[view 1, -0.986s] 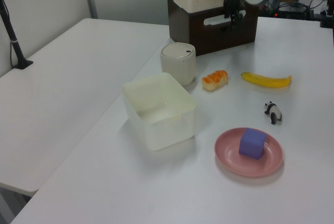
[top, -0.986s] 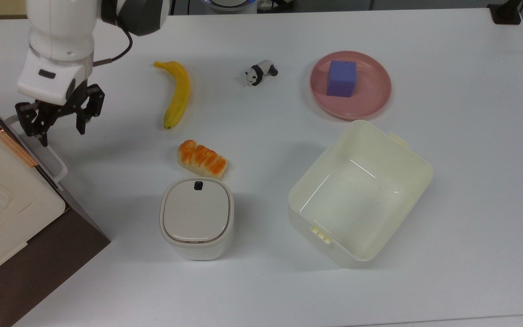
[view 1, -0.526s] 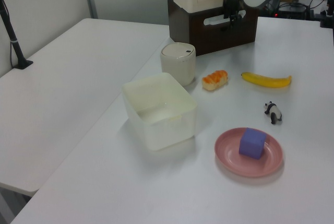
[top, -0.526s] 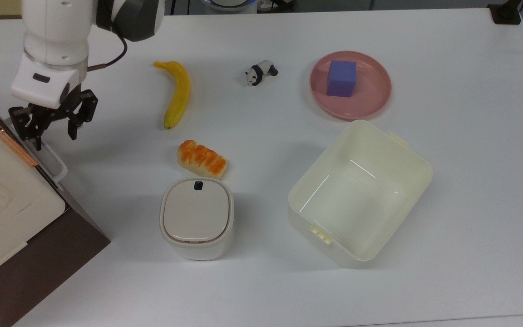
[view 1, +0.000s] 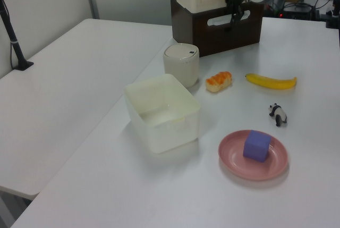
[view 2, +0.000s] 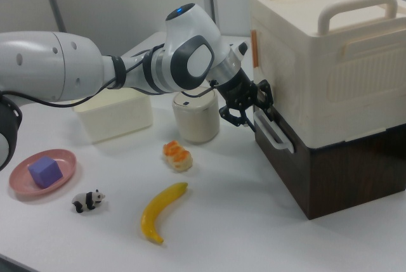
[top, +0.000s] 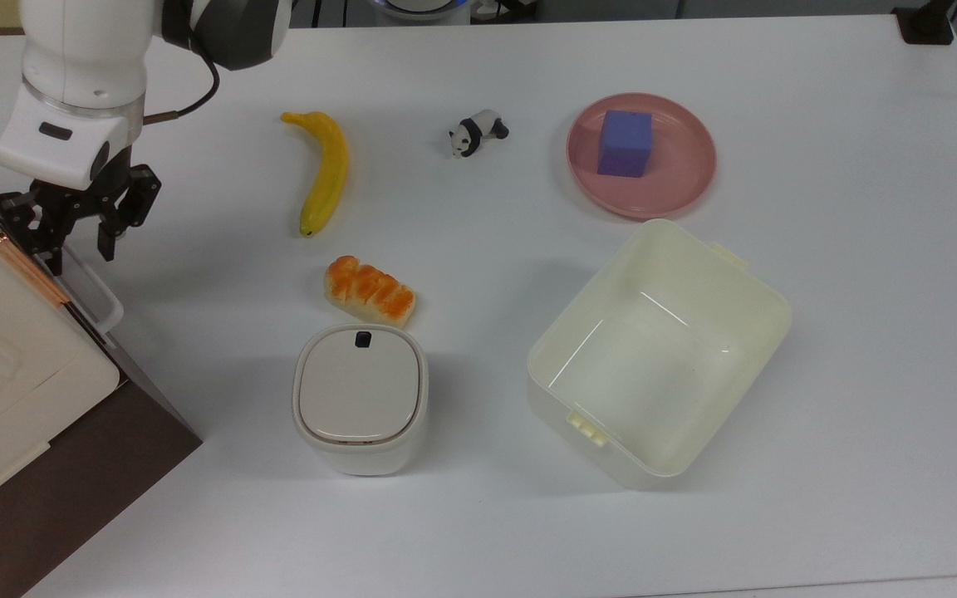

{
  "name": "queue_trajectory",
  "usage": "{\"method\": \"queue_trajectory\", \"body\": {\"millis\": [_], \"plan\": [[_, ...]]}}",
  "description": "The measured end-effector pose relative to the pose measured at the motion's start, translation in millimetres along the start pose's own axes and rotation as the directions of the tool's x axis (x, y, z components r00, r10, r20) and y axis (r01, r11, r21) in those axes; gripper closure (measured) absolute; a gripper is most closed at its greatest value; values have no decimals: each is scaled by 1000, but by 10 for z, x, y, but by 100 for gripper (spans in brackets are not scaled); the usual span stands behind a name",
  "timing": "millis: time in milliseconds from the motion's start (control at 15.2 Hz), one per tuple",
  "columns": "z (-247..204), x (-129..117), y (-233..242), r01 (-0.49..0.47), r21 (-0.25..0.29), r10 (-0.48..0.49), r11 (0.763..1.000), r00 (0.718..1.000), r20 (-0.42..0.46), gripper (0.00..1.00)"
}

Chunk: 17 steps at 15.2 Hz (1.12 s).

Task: Slide the drawer open
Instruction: 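Close the gripper on the white drawer handle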

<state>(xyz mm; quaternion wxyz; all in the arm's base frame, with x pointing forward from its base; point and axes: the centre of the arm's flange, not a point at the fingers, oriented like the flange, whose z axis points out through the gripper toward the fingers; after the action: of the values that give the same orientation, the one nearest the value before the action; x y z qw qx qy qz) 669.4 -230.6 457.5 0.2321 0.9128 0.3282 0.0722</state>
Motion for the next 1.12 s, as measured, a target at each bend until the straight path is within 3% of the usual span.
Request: {"method": "queue_trajectory", "body": {"millis": [723,920,1052,1118], "plan": [[57,-1,-16,68,7,-68,998,998,4,52],[81,0,-26,73,11,-73,997,997,5,60],[113,1,-41,75,15,-75,997,997,8,78],[122,1,-42,75,16,-75,997,997,8,81]]}}
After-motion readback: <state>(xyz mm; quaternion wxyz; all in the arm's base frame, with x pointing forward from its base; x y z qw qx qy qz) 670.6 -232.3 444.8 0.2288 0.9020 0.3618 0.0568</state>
